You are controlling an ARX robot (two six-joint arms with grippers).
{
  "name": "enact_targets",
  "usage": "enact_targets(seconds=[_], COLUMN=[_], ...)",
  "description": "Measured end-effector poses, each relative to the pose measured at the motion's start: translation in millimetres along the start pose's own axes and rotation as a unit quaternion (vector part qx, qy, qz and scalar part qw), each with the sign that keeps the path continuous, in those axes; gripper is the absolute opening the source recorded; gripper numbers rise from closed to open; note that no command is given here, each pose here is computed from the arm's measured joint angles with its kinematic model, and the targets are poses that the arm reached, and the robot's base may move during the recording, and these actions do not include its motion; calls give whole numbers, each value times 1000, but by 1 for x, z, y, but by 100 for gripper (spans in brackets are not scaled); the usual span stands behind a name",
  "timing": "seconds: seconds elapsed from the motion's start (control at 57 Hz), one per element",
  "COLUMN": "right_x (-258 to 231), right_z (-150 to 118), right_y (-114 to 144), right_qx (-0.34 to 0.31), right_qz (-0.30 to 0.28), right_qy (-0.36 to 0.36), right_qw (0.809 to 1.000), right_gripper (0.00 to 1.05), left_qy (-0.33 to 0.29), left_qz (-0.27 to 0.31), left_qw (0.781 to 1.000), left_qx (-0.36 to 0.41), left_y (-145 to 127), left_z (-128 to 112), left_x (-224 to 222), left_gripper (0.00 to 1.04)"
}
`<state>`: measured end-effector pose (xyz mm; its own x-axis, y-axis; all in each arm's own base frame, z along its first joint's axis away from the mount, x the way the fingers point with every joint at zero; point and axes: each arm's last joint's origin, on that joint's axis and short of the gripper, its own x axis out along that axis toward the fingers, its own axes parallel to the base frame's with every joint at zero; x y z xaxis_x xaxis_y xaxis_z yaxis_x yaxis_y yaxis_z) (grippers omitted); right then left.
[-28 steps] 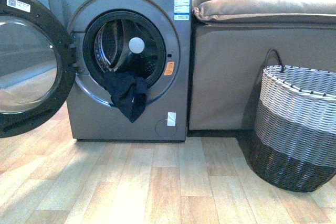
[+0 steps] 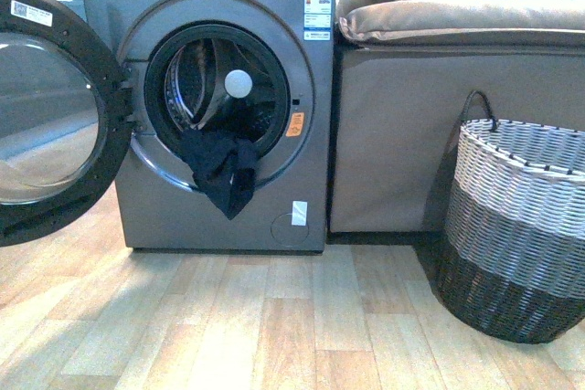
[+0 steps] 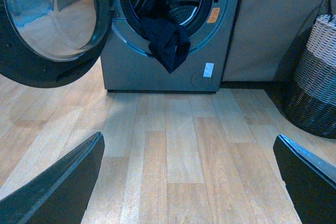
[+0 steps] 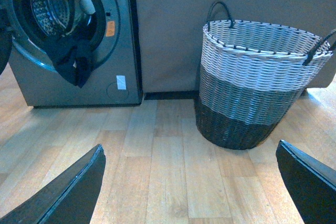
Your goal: Collect clothes from washing machine
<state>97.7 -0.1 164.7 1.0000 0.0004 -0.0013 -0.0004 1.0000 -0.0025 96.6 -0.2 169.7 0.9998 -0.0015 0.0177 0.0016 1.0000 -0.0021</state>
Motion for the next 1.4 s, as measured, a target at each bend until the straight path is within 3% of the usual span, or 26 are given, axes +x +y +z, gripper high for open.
enact_targets(seconds=[1.404], right_x=[0], right_z=[0], right_y=[0], right_qx=[0], right_qz=[0], right_qy=[0], right_qw=[1000], right_gripper=[97], left_qy=[2], left_qz=[-1], left_qw=[1000], left_qx=[0], left_y=[0], left_z=[0], left_x=[0], left_gripper=[98])
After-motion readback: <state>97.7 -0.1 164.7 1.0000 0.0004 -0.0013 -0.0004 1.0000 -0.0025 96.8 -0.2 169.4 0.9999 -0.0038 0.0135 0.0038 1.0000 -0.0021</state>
